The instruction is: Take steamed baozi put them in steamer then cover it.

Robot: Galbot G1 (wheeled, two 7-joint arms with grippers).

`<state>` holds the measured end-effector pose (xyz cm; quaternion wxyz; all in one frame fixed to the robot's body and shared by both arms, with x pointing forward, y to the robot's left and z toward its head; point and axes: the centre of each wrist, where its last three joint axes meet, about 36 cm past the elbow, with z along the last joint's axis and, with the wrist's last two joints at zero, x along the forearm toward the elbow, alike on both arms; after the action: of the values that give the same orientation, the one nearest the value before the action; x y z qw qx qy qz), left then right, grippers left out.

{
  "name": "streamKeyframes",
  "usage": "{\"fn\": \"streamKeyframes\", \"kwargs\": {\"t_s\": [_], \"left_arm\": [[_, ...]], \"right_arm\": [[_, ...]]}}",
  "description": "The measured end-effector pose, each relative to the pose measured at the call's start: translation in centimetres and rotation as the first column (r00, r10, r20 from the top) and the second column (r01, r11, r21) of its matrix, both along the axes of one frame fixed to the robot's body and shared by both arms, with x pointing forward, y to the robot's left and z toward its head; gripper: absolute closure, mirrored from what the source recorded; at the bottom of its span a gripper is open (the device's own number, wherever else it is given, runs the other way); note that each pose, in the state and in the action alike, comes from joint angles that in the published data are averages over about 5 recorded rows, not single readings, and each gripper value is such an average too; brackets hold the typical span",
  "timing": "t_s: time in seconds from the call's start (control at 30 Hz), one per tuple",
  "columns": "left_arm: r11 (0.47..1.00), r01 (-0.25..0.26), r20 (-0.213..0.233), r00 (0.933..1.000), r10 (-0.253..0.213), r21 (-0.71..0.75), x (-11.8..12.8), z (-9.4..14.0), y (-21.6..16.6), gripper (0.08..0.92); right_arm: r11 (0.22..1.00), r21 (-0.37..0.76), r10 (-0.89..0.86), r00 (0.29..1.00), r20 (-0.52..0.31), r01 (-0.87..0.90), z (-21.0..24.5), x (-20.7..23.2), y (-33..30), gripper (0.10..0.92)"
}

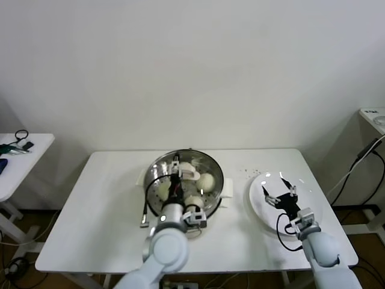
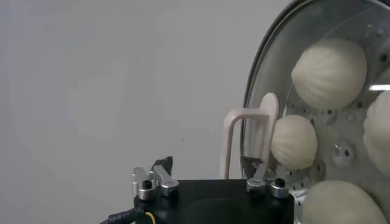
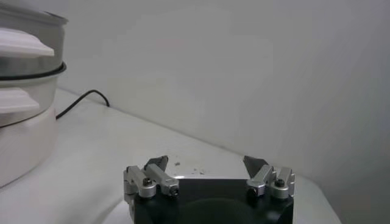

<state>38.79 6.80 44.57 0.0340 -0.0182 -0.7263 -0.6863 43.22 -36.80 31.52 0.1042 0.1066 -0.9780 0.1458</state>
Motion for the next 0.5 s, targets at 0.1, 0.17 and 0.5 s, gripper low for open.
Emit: {"fn": "streamKeyframes", "kwargs": {"t_s": [0.1, 0.17, 0.5], "left_arm": [[1.000, 0.009, -0.001, 1.0000, -0.009, -0.020, -0.9, 0.5, 0.5, 0.201], [0.999, 0.015, -0.001, 0.9999, -0.015, -0.033, -1.4, 0.9, 0.9, 0.185], [0.996, 0.026, 0.006, 0.9997, -0.025, -0.088, -4.1, 2.4, 3.6, 0.177]], "right_arm": [[1.000, -0.001, -0.002, 1.000, -0.004, 0.002, 0.1, 0.0, -0.2, 0.200], [1.000, -0.001, -0.003, 1.000, -0.007, 0.003, 0.1, -0.1, -0.3, 0.200], [1.000, -0.002, -0.006, 1.000, -0.009, 0.006, 0.3, -0.2, -0.8, 0.200]]}}
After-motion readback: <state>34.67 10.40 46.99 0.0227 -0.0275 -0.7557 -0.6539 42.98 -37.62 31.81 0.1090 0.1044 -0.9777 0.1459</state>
